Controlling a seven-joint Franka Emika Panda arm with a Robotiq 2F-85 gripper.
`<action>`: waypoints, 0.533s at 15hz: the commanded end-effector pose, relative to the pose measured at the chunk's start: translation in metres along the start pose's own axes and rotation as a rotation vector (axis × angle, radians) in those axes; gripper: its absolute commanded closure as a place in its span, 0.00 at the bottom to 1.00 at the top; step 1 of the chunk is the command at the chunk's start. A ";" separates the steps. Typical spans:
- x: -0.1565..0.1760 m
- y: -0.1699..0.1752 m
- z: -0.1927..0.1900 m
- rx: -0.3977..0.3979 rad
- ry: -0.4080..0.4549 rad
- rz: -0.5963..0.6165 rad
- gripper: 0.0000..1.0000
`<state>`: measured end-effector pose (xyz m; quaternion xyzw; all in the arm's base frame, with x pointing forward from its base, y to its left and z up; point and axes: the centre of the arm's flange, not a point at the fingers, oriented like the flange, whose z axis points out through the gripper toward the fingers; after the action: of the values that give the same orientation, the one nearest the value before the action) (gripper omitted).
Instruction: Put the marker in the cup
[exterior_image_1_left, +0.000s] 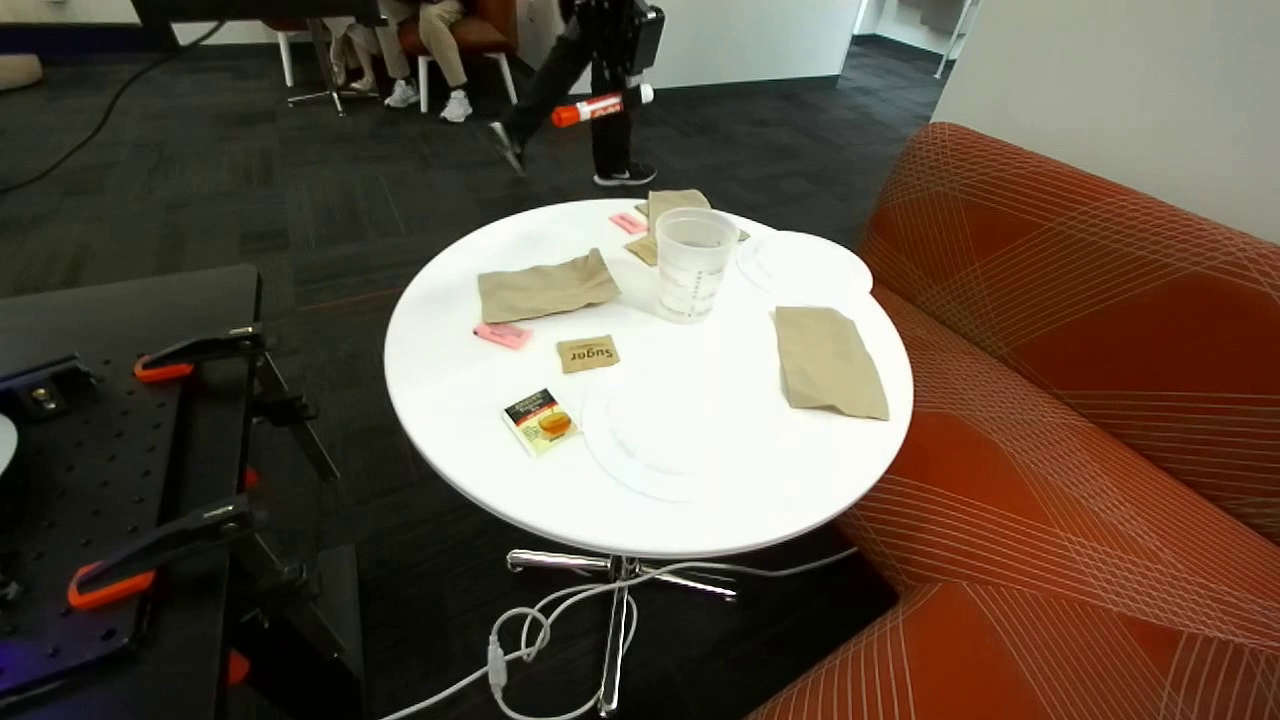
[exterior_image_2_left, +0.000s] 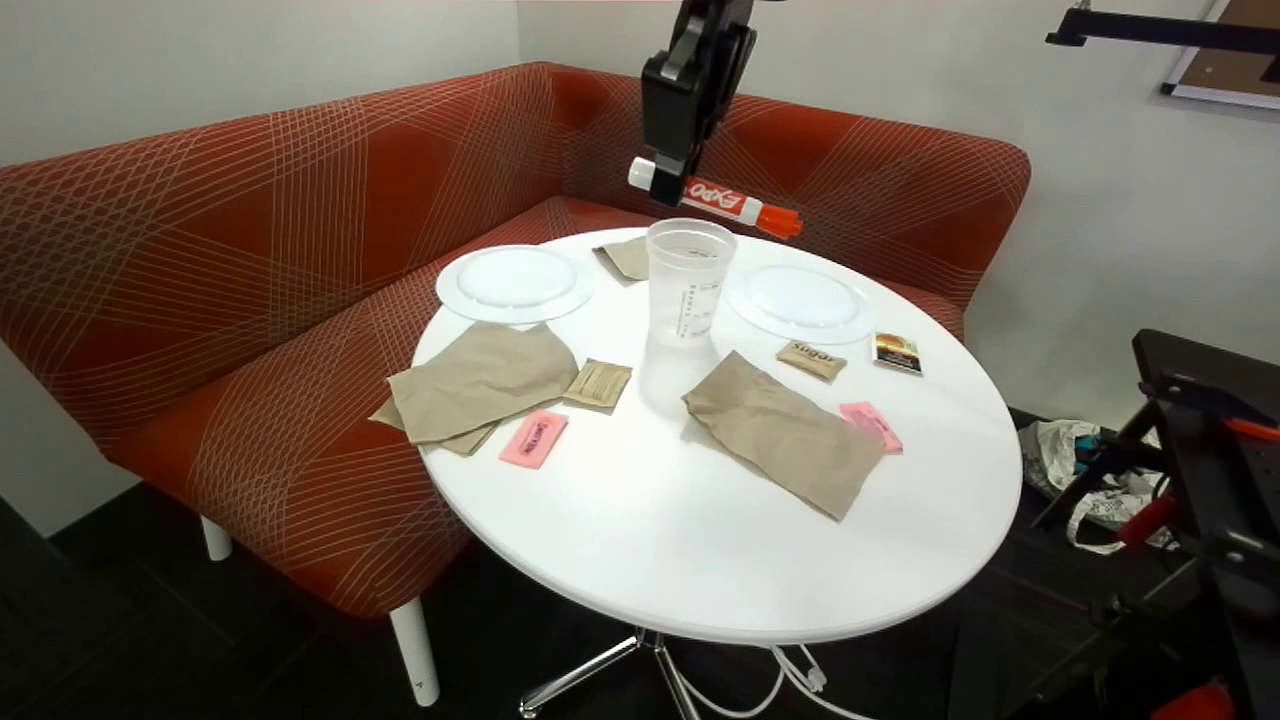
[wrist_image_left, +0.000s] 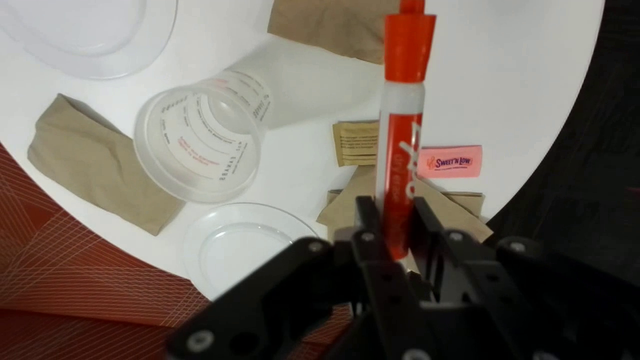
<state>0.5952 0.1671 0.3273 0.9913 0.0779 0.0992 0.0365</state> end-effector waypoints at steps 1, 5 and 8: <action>-0.001 0.000 0.003 0.000 -0.004 -0.001 0.80; -0.002 -0.001 0.008 -0.001 -0.013 -0.001 0.80; -0.001 -0.001 0.008 -0.013 -0.005 0.016 0.95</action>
<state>0.5951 0.1670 0.3185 0.9919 0.0782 0.0925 0.0375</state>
